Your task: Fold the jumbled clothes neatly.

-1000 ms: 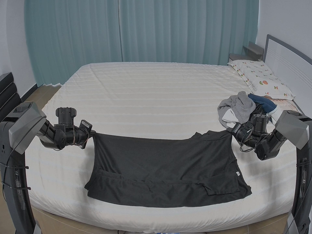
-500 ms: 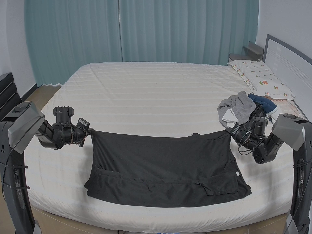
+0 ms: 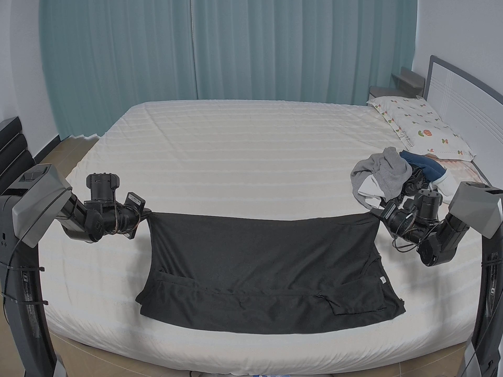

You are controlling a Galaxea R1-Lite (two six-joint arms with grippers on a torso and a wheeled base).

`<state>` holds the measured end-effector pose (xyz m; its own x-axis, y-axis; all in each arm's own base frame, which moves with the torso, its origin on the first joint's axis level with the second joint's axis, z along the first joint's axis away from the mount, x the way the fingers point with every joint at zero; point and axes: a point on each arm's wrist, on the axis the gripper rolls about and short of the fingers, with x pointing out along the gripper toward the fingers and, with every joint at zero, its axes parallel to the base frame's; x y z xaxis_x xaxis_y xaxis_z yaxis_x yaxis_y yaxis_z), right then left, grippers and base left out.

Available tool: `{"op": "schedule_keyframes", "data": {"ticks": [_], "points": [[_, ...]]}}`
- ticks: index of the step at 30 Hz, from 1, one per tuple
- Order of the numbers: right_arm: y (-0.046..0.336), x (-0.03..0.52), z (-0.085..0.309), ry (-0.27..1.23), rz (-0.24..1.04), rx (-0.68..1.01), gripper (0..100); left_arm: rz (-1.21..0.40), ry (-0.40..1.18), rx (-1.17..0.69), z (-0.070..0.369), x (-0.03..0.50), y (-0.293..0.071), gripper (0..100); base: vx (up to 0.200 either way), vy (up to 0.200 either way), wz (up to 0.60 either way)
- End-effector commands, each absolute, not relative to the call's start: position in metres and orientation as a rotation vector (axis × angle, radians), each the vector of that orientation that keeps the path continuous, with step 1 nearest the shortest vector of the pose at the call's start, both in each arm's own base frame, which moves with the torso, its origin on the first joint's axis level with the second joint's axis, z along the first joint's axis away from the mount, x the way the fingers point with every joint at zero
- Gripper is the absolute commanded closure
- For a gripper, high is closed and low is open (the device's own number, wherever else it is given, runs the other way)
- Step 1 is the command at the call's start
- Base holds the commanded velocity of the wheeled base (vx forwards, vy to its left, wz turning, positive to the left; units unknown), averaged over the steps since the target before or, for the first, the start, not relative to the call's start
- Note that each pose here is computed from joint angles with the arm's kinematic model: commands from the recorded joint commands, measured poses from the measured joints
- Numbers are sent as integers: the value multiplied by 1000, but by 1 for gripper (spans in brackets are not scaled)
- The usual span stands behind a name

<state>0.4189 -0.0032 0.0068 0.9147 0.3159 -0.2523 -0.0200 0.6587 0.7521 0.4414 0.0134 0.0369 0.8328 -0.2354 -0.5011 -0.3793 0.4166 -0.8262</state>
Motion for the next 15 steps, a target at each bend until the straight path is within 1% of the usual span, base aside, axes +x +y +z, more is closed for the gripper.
{"op": "schedule_keyframes", "data": {"ticks": [1,4,7,15], "points": [[-4,423,7,327,210,829,100,92,595,-1166,40,444,14,100,0,0,0],[-2,423,2,322,218,825,100,87,585,-1162,37,443,12,100,0,0,0],[1,424,-1,327,224,825,100,86,576,-1161,23,442,13,100,0,0,0],[2,419,-4,353,227,827,100,80,563,-1161,19,442,14,100,0,0,0]]}}
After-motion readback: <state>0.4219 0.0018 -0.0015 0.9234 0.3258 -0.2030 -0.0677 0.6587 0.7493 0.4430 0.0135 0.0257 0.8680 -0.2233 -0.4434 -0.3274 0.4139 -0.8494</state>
